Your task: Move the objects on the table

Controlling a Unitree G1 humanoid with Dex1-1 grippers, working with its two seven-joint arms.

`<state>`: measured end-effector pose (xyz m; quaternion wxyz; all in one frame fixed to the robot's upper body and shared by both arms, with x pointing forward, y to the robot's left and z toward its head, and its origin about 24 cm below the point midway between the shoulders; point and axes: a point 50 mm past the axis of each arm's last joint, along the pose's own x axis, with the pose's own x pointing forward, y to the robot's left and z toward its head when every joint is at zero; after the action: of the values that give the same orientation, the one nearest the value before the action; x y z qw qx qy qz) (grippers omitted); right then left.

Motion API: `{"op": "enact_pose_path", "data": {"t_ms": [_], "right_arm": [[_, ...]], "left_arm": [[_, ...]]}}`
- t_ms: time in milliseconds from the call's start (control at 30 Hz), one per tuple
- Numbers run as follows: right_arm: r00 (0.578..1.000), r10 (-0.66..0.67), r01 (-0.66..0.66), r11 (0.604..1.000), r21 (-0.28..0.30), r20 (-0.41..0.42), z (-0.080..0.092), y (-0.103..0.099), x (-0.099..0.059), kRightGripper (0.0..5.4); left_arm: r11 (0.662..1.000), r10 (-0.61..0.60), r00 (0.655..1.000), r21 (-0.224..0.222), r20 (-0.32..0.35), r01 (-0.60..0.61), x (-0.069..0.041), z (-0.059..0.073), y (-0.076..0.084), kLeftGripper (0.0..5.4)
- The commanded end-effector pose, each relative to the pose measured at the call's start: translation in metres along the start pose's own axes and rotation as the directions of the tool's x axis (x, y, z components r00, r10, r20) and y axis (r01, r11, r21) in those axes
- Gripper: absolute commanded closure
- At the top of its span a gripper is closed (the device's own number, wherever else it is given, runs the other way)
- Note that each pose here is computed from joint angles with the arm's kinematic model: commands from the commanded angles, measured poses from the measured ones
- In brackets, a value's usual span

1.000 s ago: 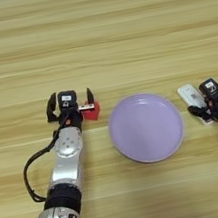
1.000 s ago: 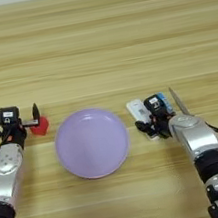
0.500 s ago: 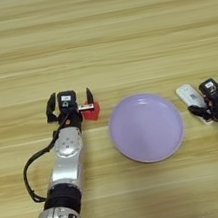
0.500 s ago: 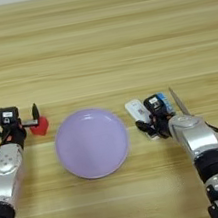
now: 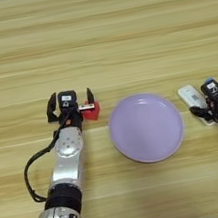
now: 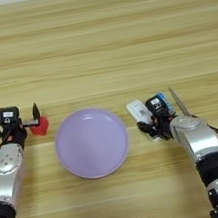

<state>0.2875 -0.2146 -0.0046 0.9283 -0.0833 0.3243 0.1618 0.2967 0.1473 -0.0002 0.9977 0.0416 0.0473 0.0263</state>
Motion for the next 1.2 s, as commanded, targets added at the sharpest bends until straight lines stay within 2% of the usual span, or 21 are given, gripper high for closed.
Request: {"op": "enact_pose_path", "data": {"t_ms": [33, 433, 733, 800, 933, 1200], "right_arm": [[0.999, 0.001, -0.001, 1.000, -0.002, 0.043, 0.010, 0.003, -0.008, 2.49], [0.987, 0.044, -0.038, 0.998, -0.042, 0.156, 0.037, 0.025, -0.029, 2.49], [0.967, 0.182, -0.164, 0.980, -0.110, 0.180, 0.047, 0.063, -0.032, 2.49], [0.966, 0.185, -0.167, 0.980, -0.109, 0.178, 0.048, 0.067, -0.031, 2.49], [0.958, 0.215, -0.210, 0.977, -0.043, 0.192, 0.048, 0.080, -0.031, 2.49], [0.951, 0.269, -0.265, 0.963, -0.046, 0.152, 0.040, 0.102, -0.024, 2.49]], "left_arm": [[1.000, 0.000, 1.000, -0.005, 0.005, 0.000, 0.001, 0.001, -0.001, 0.00], [1.000, 0.000, 1.000, -0.005, 0.006, 0.000, 0.001, 0.001, -0.001, 0.00], [1.000, 0.000, 1.000, -0.005, 0.007, 0.000, 0.001, 0.001, -0.001, 0.00], [1.000, 0.001, 1.000, -0.006, 0.007, 0.000, 0.001, 0.001, -0.001, 0.00], [1.000, 0.000, 1.000, -0.007, 0.008, 0.000, 0.001, 0.002, -0.002, 0.00], [1.000, -0.001, 1.000, -0.007, 0.007, 0.001, 0.001, 0.002, -0.002, 0.00]]}}
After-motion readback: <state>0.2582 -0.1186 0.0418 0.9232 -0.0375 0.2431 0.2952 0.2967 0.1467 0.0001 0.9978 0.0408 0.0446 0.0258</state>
